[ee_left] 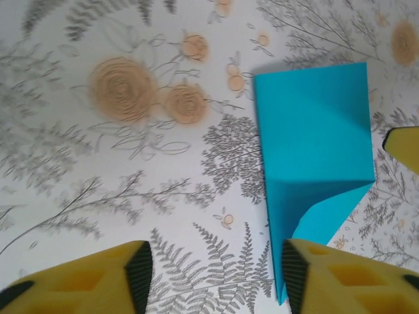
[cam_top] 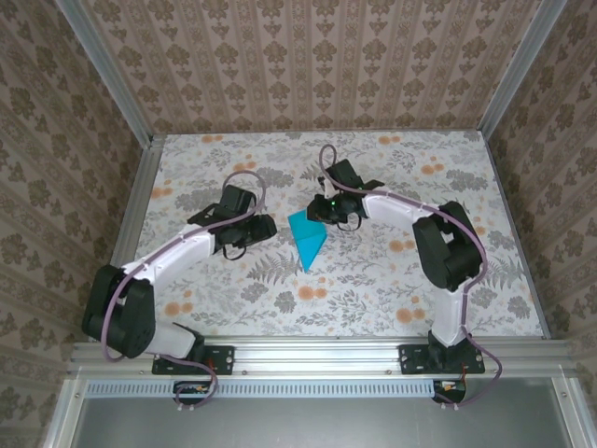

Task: Fold a paper plane with a square sheet of paper (pick it up from the middle)
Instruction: Rotate the paper at the center of the table.

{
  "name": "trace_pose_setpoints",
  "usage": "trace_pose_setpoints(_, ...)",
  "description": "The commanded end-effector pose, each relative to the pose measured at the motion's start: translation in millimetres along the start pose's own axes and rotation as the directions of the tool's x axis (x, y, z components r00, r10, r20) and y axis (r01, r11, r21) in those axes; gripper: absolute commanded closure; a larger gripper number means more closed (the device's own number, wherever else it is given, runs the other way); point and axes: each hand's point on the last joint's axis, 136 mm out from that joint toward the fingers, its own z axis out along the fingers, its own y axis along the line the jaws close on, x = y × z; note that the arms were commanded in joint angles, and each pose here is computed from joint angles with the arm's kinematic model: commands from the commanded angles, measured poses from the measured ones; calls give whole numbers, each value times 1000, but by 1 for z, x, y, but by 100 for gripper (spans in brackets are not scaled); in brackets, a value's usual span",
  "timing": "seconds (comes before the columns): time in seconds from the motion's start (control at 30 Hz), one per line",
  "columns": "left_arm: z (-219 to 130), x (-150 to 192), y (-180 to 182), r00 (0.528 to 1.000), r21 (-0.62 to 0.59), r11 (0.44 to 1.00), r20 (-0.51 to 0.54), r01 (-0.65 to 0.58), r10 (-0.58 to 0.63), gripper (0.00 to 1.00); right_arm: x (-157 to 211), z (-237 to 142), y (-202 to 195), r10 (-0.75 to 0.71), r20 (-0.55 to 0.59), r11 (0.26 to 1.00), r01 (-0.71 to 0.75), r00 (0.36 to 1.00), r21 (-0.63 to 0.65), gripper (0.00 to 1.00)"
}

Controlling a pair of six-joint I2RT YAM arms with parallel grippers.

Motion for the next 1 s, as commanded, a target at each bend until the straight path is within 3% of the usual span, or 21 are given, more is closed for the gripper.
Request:
trace_pose_setpoints(0.0, -10, 7, 24, 1000, -81, 997, 9, 0, 0, 33, 6, 18, -16, -16, -62, 994, 22, 998, 108, 78)
trace_pose_setpoints(0.27, -16, 11, 28, 1000, -86, 996, 17, -13, 14, 20, -3, 48, -29, -22, -117, 983, 43, 993, 180, 77)
trace_pose_setpoints(0.53, -13, 18, 27, 999, -61, 997, -6, -46, 46, 10, 7, 48, -66, 17, -129, 937, 29, 991, 347, 76)
trace_pose_setpoints(0.77, -8, 32, 14, 991, -8, 991, -38, -130, 130, 4, 23, 11, -97, 144, 18, 873, -135, 989, 469, 74)
trace_pose_setpoints(0.97, -8, 43, -9, 959, 13, 961, -57, -276, 277, 3, 48, -23, -102, 294, 176, 852, -341, 939, 398, 65)
